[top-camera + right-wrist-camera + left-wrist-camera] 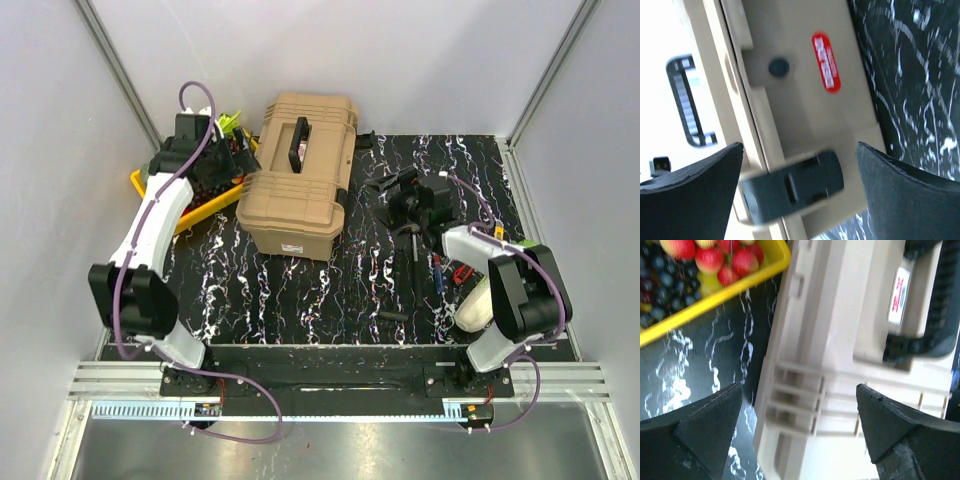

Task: Pack the tool kit

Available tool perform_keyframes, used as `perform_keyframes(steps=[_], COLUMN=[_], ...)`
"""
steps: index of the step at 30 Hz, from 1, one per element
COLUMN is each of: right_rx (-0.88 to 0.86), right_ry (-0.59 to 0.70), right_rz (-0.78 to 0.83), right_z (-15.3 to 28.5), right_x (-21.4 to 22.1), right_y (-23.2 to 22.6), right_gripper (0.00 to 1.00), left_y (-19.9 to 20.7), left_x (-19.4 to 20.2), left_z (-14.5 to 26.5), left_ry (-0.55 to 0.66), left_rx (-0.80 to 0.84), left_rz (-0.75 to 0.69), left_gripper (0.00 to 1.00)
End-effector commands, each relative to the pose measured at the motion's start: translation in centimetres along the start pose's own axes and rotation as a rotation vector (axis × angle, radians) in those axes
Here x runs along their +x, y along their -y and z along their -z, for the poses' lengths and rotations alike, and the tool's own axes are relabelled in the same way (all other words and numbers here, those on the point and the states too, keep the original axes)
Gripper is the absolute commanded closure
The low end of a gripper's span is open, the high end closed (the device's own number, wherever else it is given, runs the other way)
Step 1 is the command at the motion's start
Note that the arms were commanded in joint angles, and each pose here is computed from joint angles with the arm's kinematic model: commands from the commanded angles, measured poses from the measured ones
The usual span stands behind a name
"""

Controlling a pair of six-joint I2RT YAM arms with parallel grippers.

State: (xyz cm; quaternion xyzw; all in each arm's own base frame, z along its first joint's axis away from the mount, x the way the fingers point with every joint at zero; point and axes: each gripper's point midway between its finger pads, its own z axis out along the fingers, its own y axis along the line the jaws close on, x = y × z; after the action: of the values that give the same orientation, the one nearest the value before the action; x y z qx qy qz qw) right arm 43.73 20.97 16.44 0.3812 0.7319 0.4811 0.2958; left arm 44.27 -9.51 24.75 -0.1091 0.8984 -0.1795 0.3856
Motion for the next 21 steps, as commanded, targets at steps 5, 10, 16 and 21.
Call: perform_keyframes(steps=[5,10,16,21], right_rx=[-0.15,-0.197,-0.379,-0.475], right_ry=[-0.108,-0.087,-0.067,-0.06], right_rz=[0.021,-0.016,-0.142,-0.27], right_z=[3.3,3.4,2.9,2.2], right_x=[7.0,7.7,7.7,8.2], right_y=[-0.3,0.0,-1.8,-2.7], right_gripper=[0.01,0.01,0.01,0.01], left_y=[0.3,0.3,-0.1,0.3], left_x=[6.0,7.9,8.4,8.5], left_z=[3.0,3.2,2.5,2.2], left_ry=[-0.009,0.0,-0.01,-0.024], left_rx=[0.135,0.183,0.176,0.193], left_rz=[0.024,0.052,0.07,0.09], left_gripper=[0.01,0.01,0.01,0.01])
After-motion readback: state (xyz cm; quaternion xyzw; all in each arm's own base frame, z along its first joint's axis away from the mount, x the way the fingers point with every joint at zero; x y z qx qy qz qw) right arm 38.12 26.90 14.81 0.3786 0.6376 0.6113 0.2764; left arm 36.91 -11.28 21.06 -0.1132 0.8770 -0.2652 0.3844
